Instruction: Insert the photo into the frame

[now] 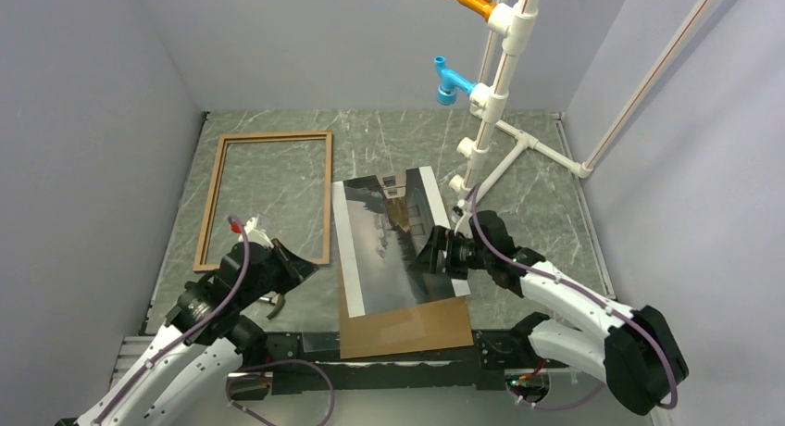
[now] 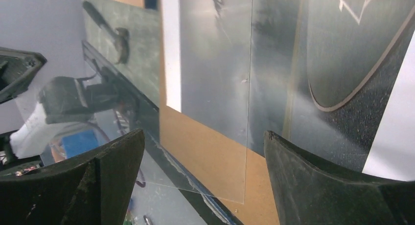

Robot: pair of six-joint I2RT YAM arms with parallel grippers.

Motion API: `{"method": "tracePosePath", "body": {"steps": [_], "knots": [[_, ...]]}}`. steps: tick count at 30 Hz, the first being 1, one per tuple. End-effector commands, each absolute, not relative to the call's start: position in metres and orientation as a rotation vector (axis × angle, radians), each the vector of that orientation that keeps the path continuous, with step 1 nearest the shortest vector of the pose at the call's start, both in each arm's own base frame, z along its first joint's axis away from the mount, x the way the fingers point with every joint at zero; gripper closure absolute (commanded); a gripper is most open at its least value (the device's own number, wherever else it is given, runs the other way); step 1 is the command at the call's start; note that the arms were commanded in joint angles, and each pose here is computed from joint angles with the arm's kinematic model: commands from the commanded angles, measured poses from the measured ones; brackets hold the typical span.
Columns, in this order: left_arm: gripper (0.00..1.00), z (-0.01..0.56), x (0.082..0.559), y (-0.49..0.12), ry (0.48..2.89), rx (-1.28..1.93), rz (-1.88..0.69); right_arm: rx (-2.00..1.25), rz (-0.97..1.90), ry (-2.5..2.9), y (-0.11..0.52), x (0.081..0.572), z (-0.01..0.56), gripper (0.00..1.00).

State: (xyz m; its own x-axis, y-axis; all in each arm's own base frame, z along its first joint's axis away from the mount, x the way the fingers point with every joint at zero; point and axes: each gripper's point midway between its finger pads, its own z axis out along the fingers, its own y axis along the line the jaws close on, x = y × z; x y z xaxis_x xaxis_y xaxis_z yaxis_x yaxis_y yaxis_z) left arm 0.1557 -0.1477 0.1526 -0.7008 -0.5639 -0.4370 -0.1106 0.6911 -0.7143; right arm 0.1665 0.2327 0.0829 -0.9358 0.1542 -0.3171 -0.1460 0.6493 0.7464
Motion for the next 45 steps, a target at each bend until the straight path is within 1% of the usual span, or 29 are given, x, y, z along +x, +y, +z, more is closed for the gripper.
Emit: {"method": "tracePosePath", "body": {"steps": [1,8,12,16,19,22,30,36,40,45], "knots": [[1.00,0.197,0.154,-0.147,2.131,-0.446,-0.957,-0.060,1.182,2.398,0.228,0.181,0.127,0.07],[1.00,0.252,0.141,-0.155,2.003,-0.290,-1.100,-0.100,1.338,2.266,0.221,0.183,0.175,0.07],[1.00,0.281,0.130,-0.159,1.918,-0.199,-1.188,-0.128,1.414,2.211,0.217,0.185,0.193,0.06],[1.00,0.309,0.119,-0.164,1.798,-0.120,-1.295,-0.172,1.573,2.148,0.224,0.175,0.209,0.04],[1.00,0.326,0.111,-0.167,1.721,-0.067,-1.365,-0.204,1.668,2.073,0.228,0.171,0.220,0.01],[1.00,0.338,0.104,-0.168,1.665,-0.027,-1.409,-0.237,1.728,2.030,0.231,0.166,0.228,0.00],[1.00,0.346,0.098,-0.176,1.600,0.015,-1.494,-0.245,1.844,1.960,0.234,0.161,0.245,0.00],[1.00,0.337,0.102,-0.184,1.644,0.029,-1.504,-0.281,1.929,1.880,0.235,0.153,0.261,0.01],[1.00,0.326,0.106,-0.183,1.673,0.001,-1.474,-0.312,1.987,1.814,0.233,0.143,0.279,0.05],[1.00,0.311,0.108,-0.178,1.708,-0.023,-1.430,-0.359,1.977,1.781,0.233,0.140,0.287,0.11]]}}
